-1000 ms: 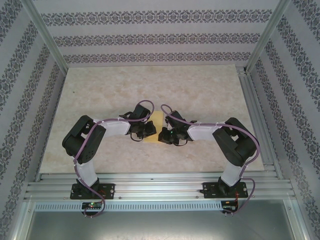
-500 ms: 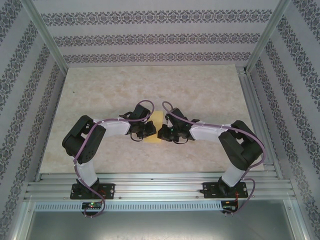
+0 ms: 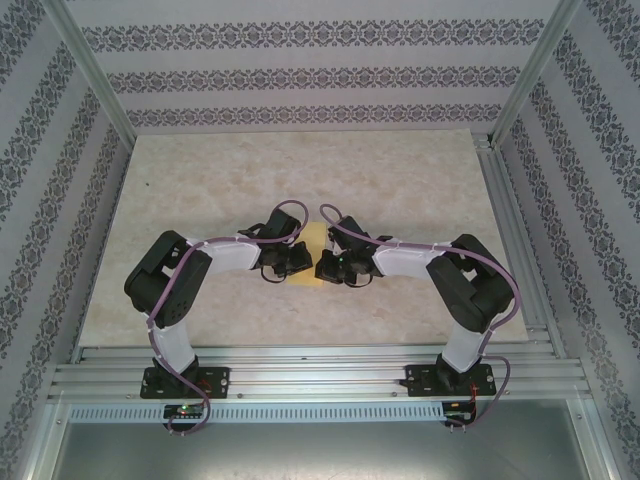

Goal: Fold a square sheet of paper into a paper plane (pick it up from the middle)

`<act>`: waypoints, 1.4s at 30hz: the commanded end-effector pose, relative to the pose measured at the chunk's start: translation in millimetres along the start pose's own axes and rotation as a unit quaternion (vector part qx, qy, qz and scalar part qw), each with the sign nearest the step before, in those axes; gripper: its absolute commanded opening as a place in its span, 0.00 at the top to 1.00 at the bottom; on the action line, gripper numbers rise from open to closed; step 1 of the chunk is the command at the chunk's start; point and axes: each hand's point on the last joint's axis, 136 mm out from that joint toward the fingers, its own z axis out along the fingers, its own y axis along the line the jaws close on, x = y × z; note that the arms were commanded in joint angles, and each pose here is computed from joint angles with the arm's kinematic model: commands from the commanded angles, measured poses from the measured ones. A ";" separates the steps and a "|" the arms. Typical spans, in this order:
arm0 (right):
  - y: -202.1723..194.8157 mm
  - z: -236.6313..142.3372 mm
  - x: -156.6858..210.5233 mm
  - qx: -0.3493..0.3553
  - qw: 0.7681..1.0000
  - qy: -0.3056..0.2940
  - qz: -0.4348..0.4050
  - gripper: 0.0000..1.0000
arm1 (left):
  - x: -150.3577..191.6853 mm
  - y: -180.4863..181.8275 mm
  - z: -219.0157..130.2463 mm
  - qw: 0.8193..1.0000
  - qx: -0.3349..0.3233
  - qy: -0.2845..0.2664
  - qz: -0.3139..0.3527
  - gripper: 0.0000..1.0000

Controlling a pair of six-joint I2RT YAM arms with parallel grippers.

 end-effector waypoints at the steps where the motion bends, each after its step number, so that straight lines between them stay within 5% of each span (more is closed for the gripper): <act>1: -17.0 9.3 10.1 0.022 1.000 0.018 -0.003 0.91 | 10.2 23.2 4.3 0.999 -0.042 0.003 -0.015 0.86; 15: -43.8 17.0 18.3 0.072 0.997 0.036 0.018 0.91 | 2.4 -38.8 -21.0 0.996 0.085 -0.005 0.033 0.78; 32: -60.3 19.6 27.5 0.111 0.992 0.052 0.021 0.91 | -20.0 7.6 -0.3 0.999 -0.008 -0.024 0.028 0.79; 42: -88.6 20.0 38.9 0.207 0.976 0.069 0.006 0.91 | -49.8 23.8 -8.4 0.998 -0.029 -0.050 0.020 0.79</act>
